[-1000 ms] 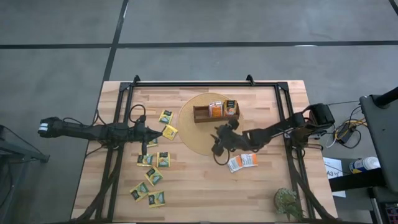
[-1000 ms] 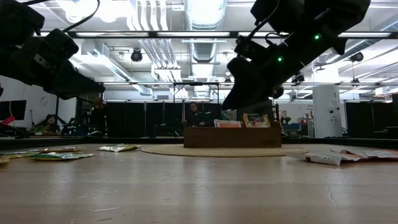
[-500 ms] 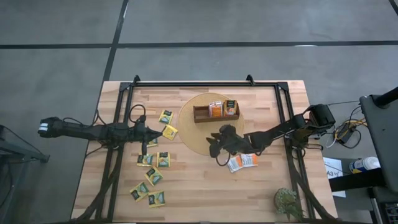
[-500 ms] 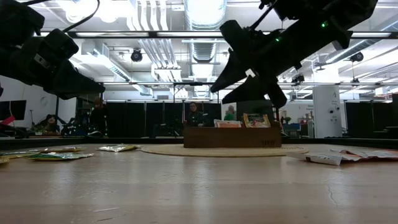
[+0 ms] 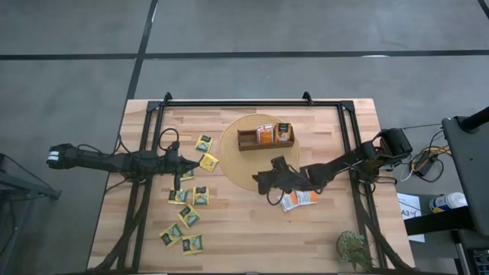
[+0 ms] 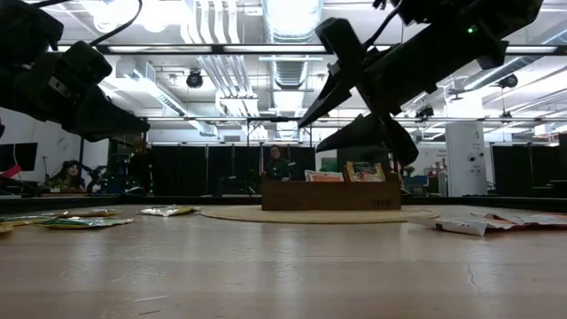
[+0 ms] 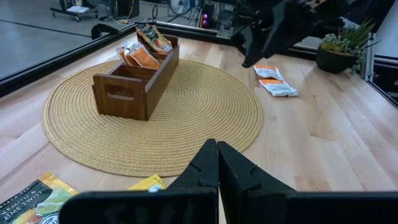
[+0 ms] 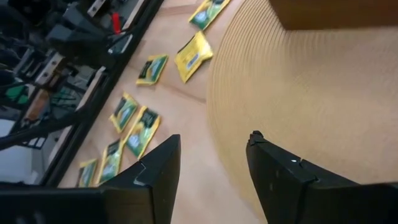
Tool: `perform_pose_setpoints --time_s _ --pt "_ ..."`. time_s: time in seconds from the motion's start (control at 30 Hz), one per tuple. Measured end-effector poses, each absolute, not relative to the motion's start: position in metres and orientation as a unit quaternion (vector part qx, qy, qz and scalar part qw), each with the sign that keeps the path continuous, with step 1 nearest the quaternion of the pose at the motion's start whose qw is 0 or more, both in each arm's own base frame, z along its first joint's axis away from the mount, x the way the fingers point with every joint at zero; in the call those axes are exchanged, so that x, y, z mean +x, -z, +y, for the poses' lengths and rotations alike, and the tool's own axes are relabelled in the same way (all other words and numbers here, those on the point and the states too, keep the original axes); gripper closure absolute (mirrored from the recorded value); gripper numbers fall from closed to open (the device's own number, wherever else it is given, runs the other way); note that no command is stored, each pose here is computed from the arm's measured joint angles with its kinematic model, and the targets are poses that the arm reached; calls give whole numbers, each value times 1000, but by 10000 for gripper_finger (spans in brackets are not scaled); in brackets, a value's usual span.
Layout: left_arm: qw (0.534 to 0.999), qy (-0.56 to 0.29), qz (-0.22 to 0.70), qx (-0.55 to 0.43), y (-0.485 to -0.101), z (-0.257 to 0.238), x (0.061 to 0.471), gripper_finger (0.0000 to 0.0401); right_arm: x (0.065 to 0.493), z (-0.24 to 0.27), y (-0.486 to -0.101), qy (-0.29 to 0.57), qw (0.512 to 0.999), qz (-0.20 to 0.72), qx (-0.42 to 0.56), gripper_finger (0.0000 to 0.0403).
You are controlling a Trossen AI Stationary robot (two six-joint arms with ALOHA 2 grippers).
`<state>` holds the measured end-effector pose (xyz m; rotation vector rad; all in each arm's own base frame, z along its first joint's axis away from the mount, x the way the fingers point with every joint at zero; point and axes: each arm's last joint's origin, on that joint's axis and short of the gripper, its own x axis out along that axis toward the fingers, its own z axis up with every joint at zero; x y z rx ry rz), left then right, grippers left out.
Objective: Pick & Place Tea
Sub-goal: Put the white tea bag into the middle section of the wooden organizer
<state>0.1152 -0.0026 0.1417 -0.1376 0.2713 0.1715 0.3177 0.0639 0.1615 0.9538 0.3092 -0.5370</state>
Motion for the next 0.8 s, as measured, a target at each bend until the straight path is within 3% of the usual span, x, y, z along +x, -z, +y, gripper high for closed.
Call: perform_pose_setpoints --time_s 0.47,0.8 --pt "985 -85 135 -68 -142 -3 115 401 315 100 -185 218 846 134 468 225" --pt "985 -85 135 -69 -142 -3 115 401 316 125 -217 308 817 201 444 225"
